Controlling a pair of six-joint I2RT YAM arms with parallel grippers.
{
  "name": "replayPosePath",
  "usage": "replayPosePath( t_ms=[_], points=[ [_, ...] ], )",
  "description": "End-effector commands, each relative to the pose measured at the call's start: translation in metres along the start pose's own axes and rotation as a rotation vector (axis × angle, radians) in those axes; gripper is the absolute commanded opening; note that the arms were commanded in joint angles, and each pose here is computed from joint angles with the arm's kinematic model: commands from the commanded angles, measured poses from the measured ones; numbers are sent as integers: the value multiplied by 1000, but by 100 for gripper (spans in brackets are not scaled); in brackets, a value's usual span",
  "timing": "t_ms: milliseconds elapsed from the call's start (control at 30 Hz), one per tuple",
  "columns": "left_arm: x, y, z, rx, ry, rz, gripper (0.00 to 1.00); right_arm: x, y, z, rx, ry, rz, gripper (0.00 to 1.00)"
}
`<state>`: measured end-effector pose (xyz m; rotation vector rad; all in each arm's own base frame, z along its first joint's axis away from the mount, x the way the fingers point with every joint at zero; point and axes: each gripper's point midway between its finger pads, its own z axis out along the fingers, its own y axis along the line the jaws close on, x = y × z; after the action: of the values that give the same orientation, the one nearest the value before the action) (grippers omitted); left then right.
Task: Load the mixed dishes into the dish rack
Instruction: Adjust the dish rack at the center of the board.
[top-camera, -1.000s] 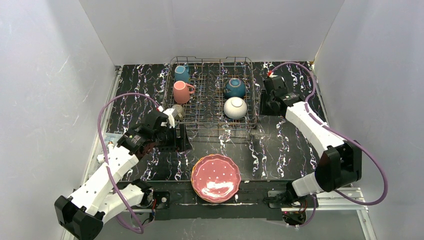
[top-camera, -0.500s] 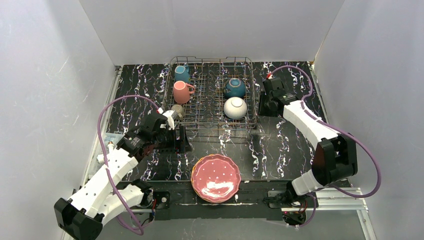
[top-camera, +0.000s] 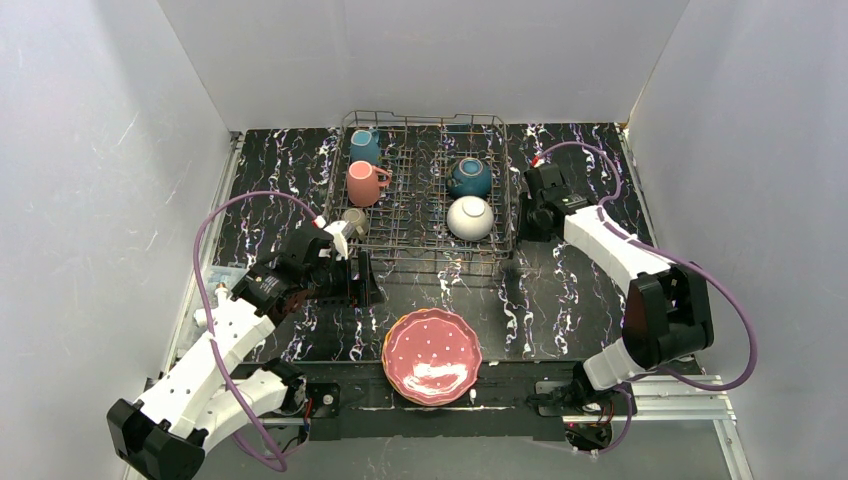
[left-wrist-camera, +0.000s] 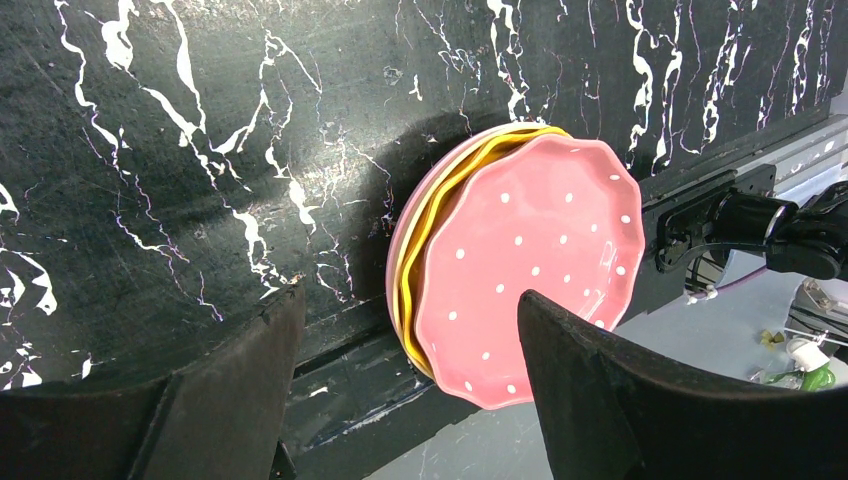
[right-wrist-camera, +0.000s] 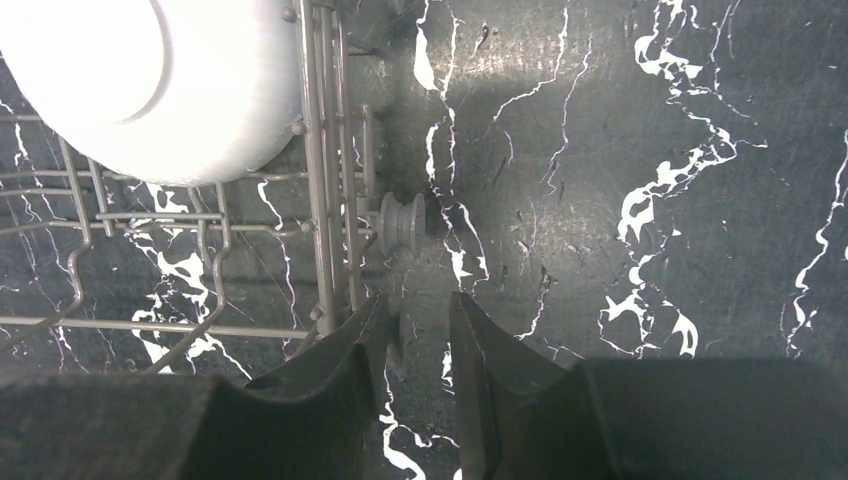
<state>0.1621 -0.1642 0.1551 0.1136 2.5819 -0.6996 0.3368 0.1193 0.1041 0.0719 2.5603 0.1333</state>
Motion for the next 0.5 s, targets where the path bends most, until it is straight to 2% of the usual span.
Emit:
replayPosePath(
  t_ms=[0,467],
  points=[
    [5,3,-1,-2,11,-6,76,4,1,-9,-28,-11,7,36],
    [6,3,-2,1,3,-15,77,40,17,-23,-174,29,32,33]
  ],
)
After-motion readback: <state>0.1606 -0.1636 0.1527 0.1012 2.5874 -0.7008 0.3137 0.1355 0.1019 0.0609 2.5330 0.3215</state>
